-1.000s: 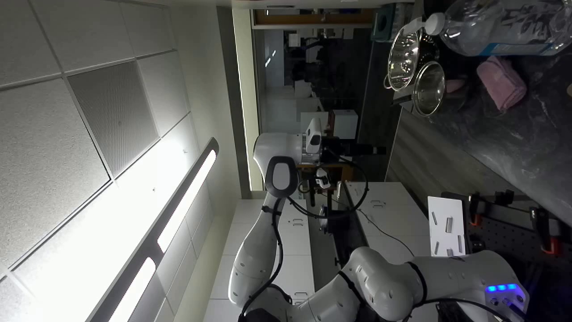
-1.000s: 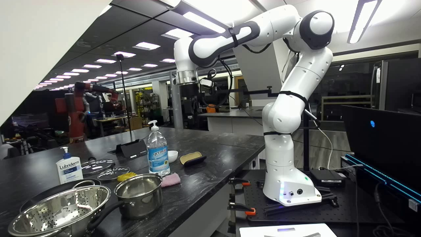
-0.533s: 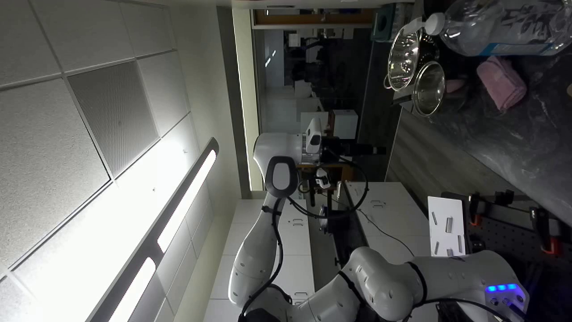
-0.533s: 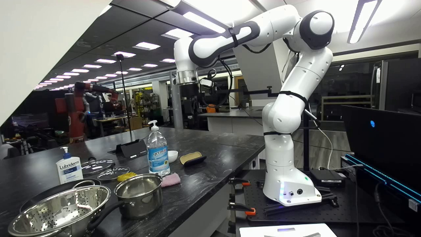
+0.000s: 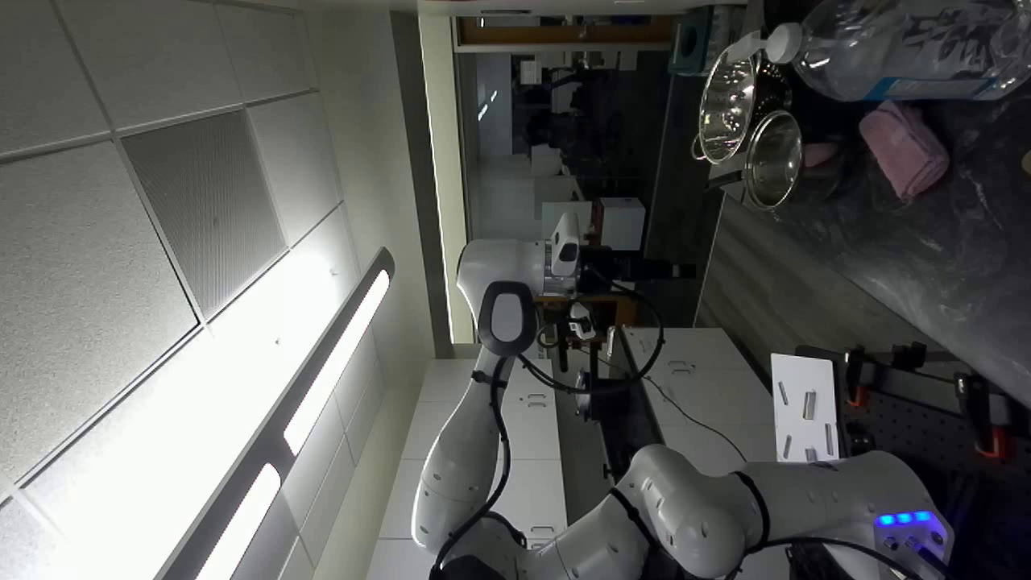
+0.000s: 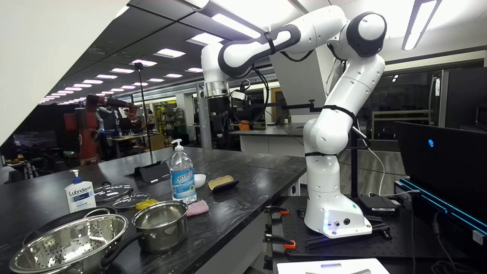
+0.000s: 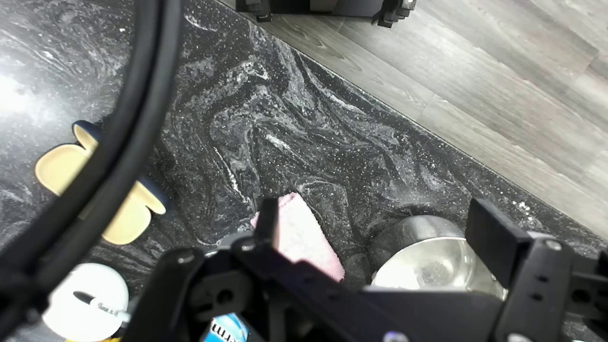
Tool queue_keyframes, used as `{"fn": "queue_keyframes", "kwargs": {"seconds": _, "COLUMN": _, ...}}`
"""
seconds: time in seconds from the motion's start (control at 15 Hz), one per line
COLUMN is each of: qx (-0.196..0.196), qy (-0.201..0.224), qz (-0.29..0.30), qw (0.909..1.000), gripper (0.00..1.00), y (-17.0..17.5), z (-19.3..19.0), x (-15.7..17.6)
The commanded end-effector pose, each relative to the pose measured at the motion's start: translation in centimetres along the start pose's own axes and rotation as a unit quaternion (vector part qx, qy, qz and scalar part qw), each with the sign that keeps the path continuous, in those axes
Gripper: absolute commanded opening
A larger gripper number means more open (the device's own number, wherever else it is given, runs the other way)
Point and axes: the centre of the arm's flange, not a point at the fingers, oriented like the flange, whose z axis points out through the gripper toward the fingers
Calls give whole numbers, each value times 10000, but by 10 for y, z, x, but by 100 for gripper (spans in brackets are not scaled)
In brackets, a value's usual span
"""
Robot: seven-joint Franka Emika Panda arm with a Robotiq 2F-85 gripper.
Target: Push the white pump of the clear bottle
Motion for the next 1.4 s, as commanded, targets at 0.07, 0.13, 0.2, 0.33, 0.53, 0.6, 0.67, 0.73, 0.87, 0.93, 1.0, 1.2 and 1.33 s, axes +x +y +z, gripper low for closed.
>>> {"fn": "queue_keyframes", "kwargs": {"seconds": 0.07, "qx": 0, "qy": 0, "qz": 0, "qw": 10000, "gripper": 100, "y": 0, "z": 0, "x": 0}}
{"fn": "queue_keyframes", "kwargs": {"seconds": 0.13, "qx": 0, "qy": 0, "qz": 0, "qw": 10000, "gripper": 100, "y": 0, "z": 0, "x": 0}}
{"fn": "queue_keyframes", "kwargs": {"seconds": 0.2, "qx": 0, "qy": 0, "qz": 0, "qw": 10000, "gripper": 100, "y": 0, "z": 0, "x": 0}}
{"fn": "queue_keyframes", "kwargs": {"seconds": 0.33, "qx": 0, "qy": 0, "qz": 0, "qw": 10000, "gripper": 100, "y": 0, "z": 0, "x": 0}}
{"fn": "queue_keyframes", "kwargs": {"seconds": 0.53, "qx": 22, "qy": 19, "qz": 20, "qw": 10000, "gripper": 100, "y": 2, "z": -1, "x": 4}}
{"fn": "queue_keyframes", "kwargs": {"seconds": 0.6, "qx": 12, "qy": 29, "qz": 44, "qw": 10000, "gripper": 100, "y": 3, "z": -2, "x": 7}}
{"fn": "queue_keyframes", "kwargs": {"seconds": 0.67, "qx": 3, "qy": 32, "qz": 52, "qw": 10000, "gripper": 100, "y": 5, "z": -2, "x": 10}}
{"fn": "queue_keyframes", "kwargs": {"seconds": 0.73, "qx": 10, "qy": 37, "qz": 73, "qw": 10000, "gripper": 100, "y": 7, "z": -3, "x": 14}}
{"fn": "queue_keyframes", "kwargs": {"seconds": 0.87, "qx": 27, "qy": 63, "qz": 124, "qw": 9999, "gripper": 100, "y": 12, "z": -4, "x": 23}}
{"fn": "queue_keyframes", "kwargs": {"seconds": 0.93, "qx": 42, "qy": 81, "qz": 156, "qw": 9998, "gripper": 100, "y": 15, "z": -4, "x": 27}}
{"fn": "queue_keyframes", "kwargs": {"seconds": 1.0, "qx": 47, "qy": 97, "qz": 191, "qw": 9998, "gripper": 100, "y": 19, "z": -5, "x": 33}}
{"fn": "queue_keyframes", "kwargs": {"seconds": 1.2, "qx": 68, "qy": 148, "qz": 288, "qw": 9995, "gripper": 100, "y": 32, "z": -5, "x": 49}}
{"fn": "queue_keyframes", "kwargs": {"seconds": 1.33, "qx": 59, "qy": 163, "qz": 329, "qw": 9993, "gripper": 100, "y": 38, "z": -7, "x": 59}}
